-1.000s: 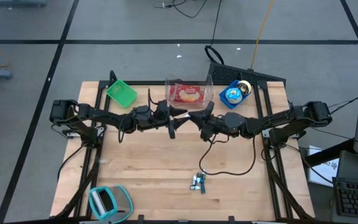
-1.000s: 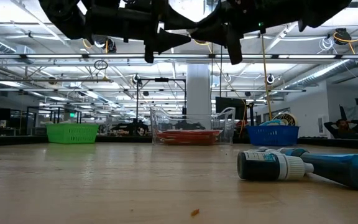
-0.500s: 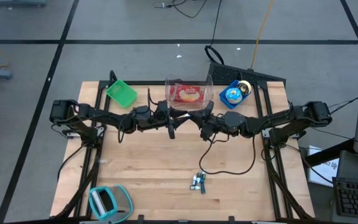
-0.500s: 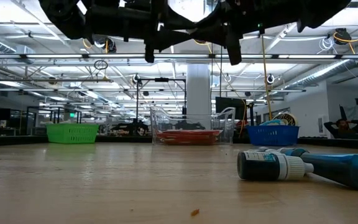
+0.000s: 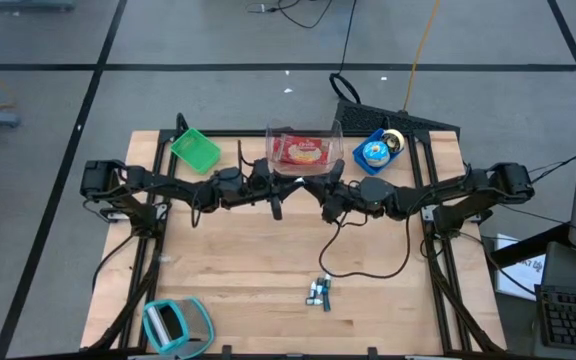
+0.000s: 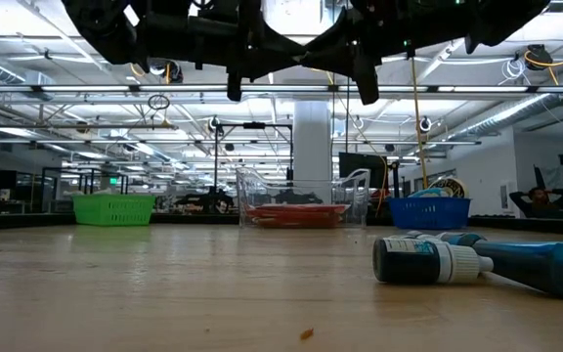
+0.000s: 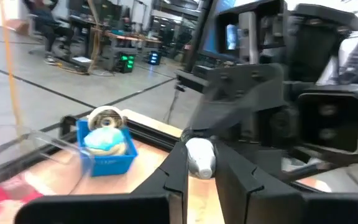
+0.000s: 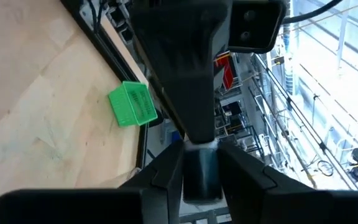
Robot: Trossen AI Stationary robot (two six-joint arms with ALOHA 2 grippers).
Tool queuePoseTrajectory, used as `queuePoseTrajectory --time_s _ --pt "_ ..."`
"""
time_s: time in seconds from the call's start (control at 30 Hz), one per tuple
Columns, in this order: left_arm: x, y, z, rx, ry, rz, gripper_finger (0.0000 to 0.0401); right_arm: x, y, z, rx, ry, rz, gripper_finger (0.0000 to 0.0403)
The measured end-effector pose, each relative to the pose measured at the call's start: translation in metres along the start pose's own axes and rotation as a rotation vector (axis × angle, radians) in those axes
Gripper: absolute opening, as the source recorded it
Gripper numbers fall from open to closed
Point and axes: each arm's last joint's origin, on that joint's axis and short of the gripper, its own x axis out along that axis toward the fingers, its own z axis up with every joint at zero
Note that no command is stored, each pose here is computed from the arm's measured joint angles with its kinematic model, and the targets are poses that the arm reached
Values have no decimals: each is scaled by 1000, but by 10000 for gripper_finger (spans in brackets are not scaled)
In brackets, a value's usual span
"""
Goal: Pick & Place Food Item
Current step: Put the blue food coloring bottle into the green bin
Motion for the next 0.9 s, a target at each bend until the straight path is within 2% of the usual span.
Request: queuePoseTrajectory --time_s 0.13,0.3,0.4,0.47,0.7,0.9 --pt "0 4 4 35 -50 61 48 -2 1 4 113 -6 -1 113" --pt "-2 6 11 50 -63 55 48 -6 -2 6 308 128 -120 141" --pt "-8 7 20 90 -47 73 48 -8 0 5 369 228 -175 151" --pt "-14 9 25 106 11 108 48 -9 2 4 392 281 -195 155" --pt "-60 25 59 143 151 367 48 -9 4 0 470 311 -191 154" --pt "-101 42 72 154 259 620 48 -7 4 -6 501 340 -192 152"
